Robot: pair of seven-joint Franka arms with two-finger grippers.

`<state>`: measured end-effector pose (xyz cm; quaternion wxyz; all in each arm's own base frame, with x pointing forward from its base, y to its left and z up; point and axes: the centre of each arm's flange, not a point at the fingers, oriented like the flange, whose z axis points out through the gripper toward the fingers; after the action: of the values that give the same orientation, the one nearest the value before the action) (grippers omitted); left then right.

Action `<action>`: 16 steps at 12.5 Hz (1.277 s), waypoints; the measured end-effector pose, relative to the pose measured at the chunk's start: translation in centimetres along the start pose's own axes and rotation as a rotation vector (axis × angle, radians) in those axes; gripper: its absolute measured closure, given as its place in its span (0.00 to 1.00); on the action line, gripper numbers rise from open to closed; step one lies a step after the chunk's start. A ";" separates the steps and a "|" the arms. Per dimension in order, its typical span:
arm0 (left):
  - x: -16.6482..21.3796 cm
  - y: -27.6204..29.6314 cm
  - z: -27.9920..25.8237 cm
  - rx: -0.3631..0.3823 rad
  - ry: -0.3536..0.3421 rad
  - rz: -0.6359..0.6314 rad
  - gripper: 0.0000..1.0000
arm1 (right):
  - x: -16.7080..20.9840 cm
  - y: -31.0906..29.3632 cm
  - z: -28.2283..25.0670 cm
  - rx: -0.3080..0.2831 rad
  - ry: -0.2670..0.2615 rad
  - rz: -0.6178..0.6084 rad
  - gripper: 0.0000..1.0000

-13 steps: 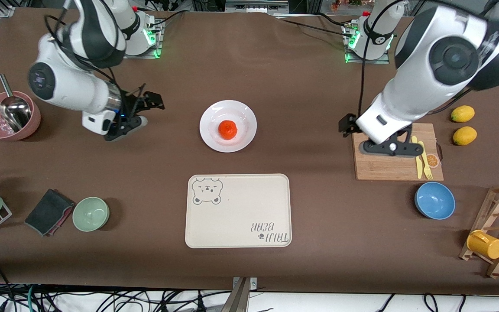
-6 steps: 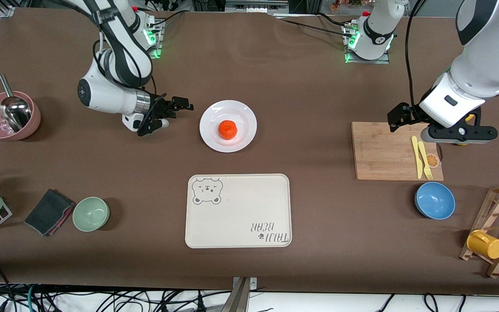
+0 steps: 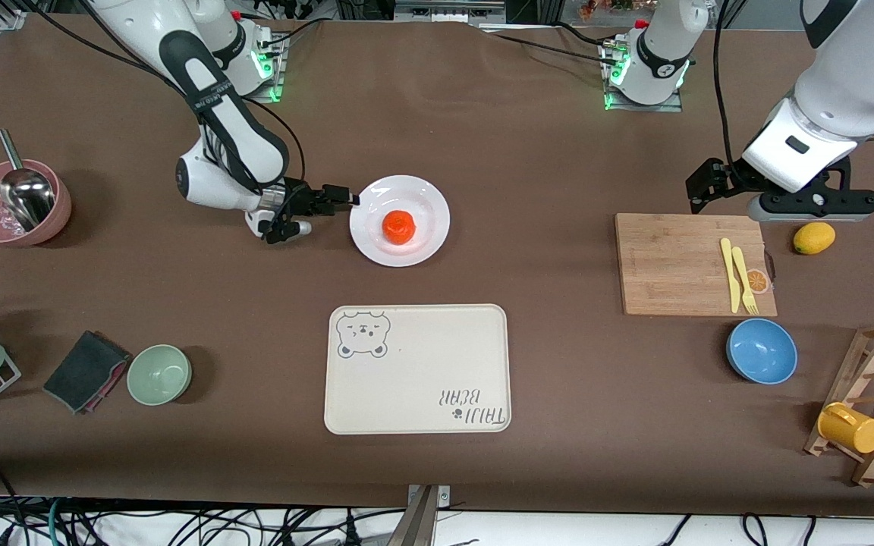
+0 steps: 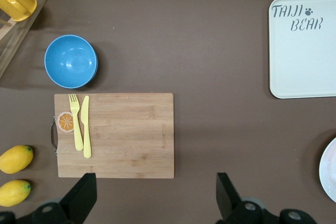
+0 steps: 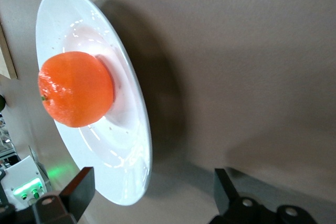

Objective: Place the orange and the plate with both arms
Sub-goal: 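Withdraw the left gripper while the right gripper grasps the plate rim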

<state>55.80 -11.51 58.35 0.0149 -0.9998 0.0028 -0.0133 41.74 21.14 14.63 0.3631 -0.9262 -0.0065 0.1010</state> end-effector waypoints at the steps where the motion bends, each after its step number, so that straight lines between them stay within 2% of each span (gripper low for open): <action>1: 0.0 0.0 0.0 0.000 -0.001 0.000 0.00 | -0.1 0.0 0.4 0.003 0.004 0.008 0.00; 6: 0.1 -1.1 0.1 0.002 -0.007 -0.019 0.00 | -0.1 -0.6 0.9 0.026 0.018 0.031 0.01; 11: 0.1 -1.6 0.3 0.005 -0.023 -0.028 0.00 | 1.2 -1.6 0.7 0.040 0.040 0.017 0.08; 12: 0.1 -1.6 0.3 0.005 -0.023 -0.027 0.00 | 1.3 -1.6 0.7 0.041 0.040 0.017 0.15; 13: 0.0 -1.5 0.3 0.005 -0.023 -0.027 0.00 | 1.3 -1.5 0.9 0.041 0.038 0.013 0.15; 14: 0.0 -1.5 0.3 0.005 -0.023 -0.026 0.00 | 1.3 -1.3 1.1 0.041 0.034 0.005 0.23; 15: 0.0 -1.4 0.3 0.005 -0.023 -0.025 0.00 | 1.2 -1.0 1.4 0.040 0.030 -0.007 0.23; 16: 0.0 -1.4 0.3 0.005 -0.023 -0.025 0.00 | 1.1 -0.8 1.6 0.039 0.027 -0.015 0.30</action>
<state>55.84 -10.07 58.09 0.0174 -0.9998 -0.0099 -0.0021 42.57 22.88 13.79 0.3820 -0.9201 -0.0066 0.0859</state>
